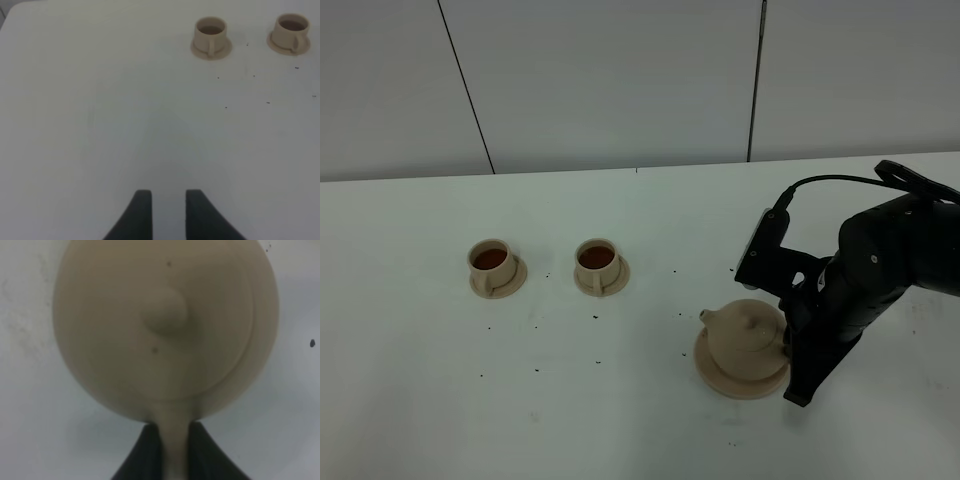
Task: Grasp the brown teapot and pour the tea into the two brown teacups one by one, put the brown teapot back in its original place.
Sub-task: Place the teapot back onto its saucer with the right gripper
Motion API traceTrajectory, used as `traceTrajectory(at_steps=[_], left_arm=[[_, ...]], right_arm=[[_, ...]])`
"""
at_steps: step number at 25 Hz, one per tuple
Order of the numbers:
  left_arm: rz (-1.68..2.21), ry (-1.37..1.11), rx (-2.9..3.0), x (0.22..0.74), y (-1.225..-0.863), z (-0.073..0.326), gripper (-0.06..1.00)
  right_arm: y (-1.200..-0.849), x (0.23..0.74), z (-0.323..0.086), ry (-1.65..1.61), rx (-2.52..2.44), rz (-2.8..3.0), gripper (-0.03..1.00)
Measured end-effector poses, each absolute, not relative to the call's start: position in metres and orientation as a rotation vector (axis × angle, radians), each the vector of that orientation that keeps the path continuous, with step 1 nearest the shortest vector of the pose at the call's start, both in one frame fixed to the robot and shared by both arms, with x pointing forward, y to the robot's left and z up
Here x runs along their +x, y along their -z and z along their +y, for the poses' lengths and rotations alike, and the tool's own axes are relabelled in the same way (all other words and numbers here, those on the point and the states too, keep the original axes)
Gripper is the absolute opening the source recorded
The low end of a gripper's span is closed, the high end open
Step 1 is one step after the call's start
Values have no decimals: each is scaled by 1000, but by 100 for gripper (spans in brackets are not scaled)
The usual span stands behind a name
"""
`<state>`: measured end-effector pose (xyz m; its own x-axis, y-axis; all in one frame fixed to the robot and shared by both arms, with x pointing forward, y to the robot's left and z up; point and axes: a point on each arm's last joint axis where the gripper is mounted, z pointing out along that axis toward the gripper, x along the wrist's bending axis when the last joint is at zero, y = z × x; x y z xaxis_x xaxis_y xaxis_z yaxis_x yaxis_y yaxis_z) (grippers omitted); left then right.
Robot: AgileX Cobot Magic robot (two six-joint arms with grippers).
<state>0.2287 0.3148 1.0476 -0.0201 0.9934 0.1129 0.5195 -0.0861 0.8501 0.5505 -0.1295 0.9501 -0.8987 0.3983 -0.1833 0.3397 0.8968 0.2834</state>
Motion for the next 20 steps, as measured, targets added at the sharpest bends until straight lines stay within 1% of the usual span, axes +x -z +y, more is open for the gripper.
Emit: traceTrajectory(at_steps=[12,20], left_arm=[[1591,-1017,1662,229,-1048,315,24],[1591,-1017,1662,229,-1048,315,24]], right_arm=[[-954,554,-127,-314,539,2880,9],[-949,562,-122,-298,495,2910,9]])
